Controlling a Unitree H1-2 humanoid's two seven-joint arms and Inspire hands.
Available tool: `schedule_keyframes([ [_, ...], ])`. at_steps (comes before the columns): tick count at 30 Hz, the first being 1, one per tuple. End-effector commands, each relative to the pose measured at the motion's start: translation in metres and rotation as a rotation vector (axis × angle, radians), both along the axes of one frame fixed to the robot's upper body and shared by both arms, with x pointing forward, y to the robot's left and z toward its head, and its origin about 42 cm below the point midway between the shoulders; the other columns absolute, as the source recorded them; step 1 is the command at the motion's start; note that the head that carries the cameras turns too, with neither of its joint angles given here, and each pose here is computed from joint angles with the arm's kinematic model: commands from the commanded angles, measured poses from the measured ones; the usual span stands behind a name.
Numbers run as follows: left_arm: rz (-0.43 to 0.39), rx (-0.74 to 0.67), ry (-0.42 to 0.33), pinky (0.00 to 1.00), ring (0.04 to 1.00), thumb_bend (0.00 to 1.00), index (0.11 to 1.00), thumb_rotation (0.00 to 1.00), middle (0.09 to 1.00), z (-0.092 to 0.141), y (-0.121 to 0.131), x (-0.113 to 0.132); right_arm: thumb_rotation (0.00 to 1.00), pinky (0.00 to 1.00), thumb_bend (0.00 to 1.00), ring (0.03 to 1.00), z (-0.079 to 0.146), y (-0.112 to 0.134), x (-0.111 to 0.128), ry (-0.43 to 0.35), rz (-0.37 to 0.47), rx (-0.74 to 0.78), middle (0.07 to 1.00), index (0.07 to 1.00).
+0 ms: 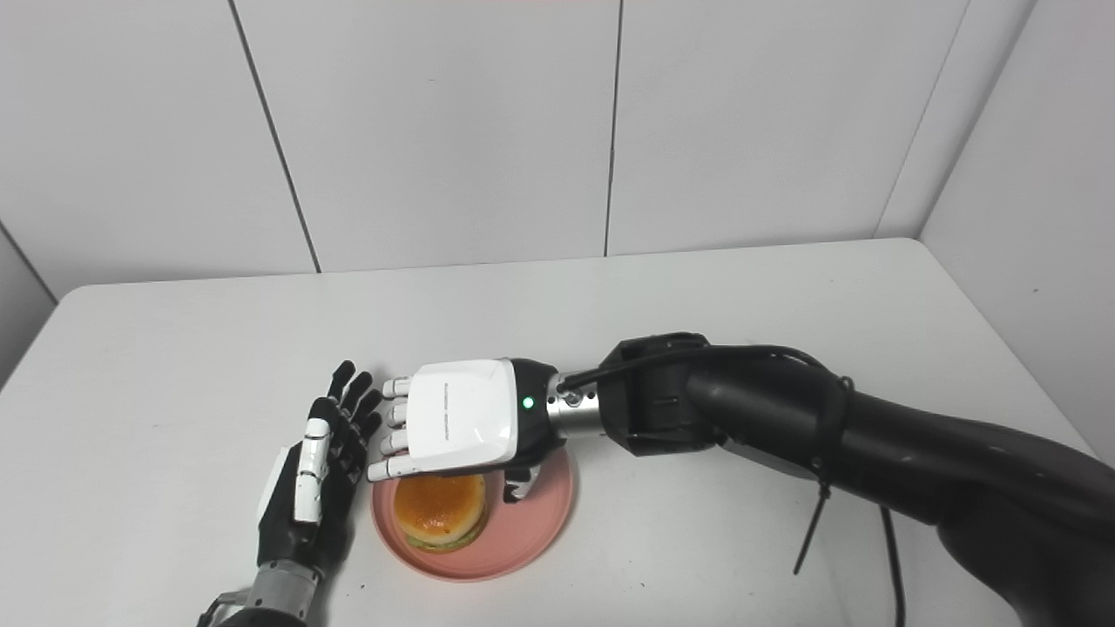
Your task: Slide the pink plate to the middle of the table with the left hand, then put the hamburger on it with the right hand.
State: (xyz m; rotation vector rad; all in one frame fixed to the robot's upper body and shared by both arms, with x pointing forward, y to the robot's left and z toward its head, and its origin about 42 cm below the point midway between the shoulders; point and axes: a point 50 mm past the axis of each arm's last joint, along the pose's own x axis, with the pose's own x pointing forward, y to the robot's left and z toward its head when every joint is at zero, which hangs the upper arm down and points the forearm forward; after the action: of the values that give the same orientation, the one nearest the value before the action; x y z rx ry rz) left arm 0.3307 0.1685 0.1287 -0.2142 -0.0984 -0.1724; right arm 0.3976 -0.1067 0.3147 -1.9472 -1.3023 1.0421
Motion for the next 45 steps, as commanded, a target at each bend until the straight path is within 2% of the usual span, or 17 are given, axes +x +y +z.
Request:
schedule_keyframes([
  [1,0.006,-0.009,0.108,1.00,0.983,0.55,0.989,1.00,0.989,-0.028,0.002,-0.012,0.35,0.90,0.70,0.826,0.028,0.001,-0.001,-0.048,0.031,0.016,0.838,0.909],
  [3,0.003,-0.013,0.109,1.00,0.984,0.55,0.986,1.00,0.988,-0.028,0.003,-0.012,0.40,0.91,0.68,0.834,0.032,0.000,0.000,-0.049,0.015,0.012,0.847,0.917],
  [4,0.003,-0.010,0.109,1.00,0.984,0.56,0.982,1.00,0.983,-0.028,0.003,-0.012,0.45,0.92,0.70,0.841,0.033,-0.001,0.000,-0.047,0.008,0.015,0.854,0.922],
  [6,0.005,-0.003,0.109,1.00,0.978,0.56,0.972,1.00,0.971,-0.029,0.003,-0.013,0.58,0.90,0.81,0.830,0.037,-0.004,0.002,-0.028,-0.001,0.054,0.846,0.909],
  [8,0.007,-0.003,0.112,1.00,0.976,0.56,0.968,1.00,0.967,-0.029,0.003,-0.013,0.64,0.89,0.83,0.820,0.040,-0.009,0.004,0.012,-0.021,0.110,0.837,0.904],
  [9,0.007,-0.003,0.115,1.00,0.974,0.56,0.968,1.00,0.963,-0.029,0.003,-0.013,0.75,0.88,0.83,0.817,0.041,-0.011,0.005,0.029,-0.034,0.135,0.834,0.904],
  [10,0.007,-0.004,0.117,1.00,0.974,0.56,0.967,1.00,0.962,-0.029,0.003,-0.013,0.80,0.86,0.80,0.811,0.043,-0.014,0.006,0.039,-0.047,0.163,0.830,0.898],
  [16,0.008,0.000,0.123,1.00,0.974,0.58,0.962,1.00,0.960,-0.028,0.003,-0.014,0.98,0.86,0.72,0.836,0.049,-0.035,0.007,0.094,-0.141,0.286,0.860,0.910],
  [19,0.007,0.003,0.120,1.00,0.977,0.58,0.969,1.00,0.964,-0.029,0.004,-0.014,0.97,0.86,0.71,0.840,0.050,-0.045,0.008,0.112,-0.171,0.349,0.872,0.919],
  [23,0.008,-0.002,0.121,1.00,0.979,0.57,0.975,1.00,0.967,-0.030,0.005,-0.014,0.95,0.87,0.72,0.848,0.046,-0.056,0.013,0.196,-0.236,0.440,0.884,0.933],
  [26,0.004,-0.001,0.118,1.00,0.979,0.57,0.975,1.00,0.967,-0.030,0.005,-0.014,1.00,0.90,0.71,0.879,0.041,-0.060,0.014,0.233,-0.269,0.473,0.911,0.959],
  [30,0.012,0.001,0.122,1.00,0.976,0.57,0.974,1.00,0.965,-0.030,0.005,-0.014,1.00,0.93,0.70,0.924,0.022,-0.068,0.007,0.363,-0.360,0.588,0.960,0.997],
  [36,0.023,0.000,0.115,1.00,0.972,0.56,0.967,1.00,0.960,-0.030,0.005,-0.014,1.00,0.98,0.69,0.990,-0.016,-0.072,-0.003,0.577,-0.461,0.787,1.000,1.000],
  [41,0.024,-0.002,0.109,1.00,0.972,0.56,0.959,1.00,0.957,-0.028,0.005,-0.015,1.00,0.96,0.69,1.000,-0.045,-0.067,-0.013,0.719,-0.486,0.972,1.000,1.000],
  [45,0.021,0.001,0.112,1.00,0.974,0.56,0.956,1.00,0.959,-0.028,0.005,-0.016,1.00,0.94,0.66,1.000,-0.075,-0.051,-0.028,0.872,-0.499,1.164,1.000,1.000],
])
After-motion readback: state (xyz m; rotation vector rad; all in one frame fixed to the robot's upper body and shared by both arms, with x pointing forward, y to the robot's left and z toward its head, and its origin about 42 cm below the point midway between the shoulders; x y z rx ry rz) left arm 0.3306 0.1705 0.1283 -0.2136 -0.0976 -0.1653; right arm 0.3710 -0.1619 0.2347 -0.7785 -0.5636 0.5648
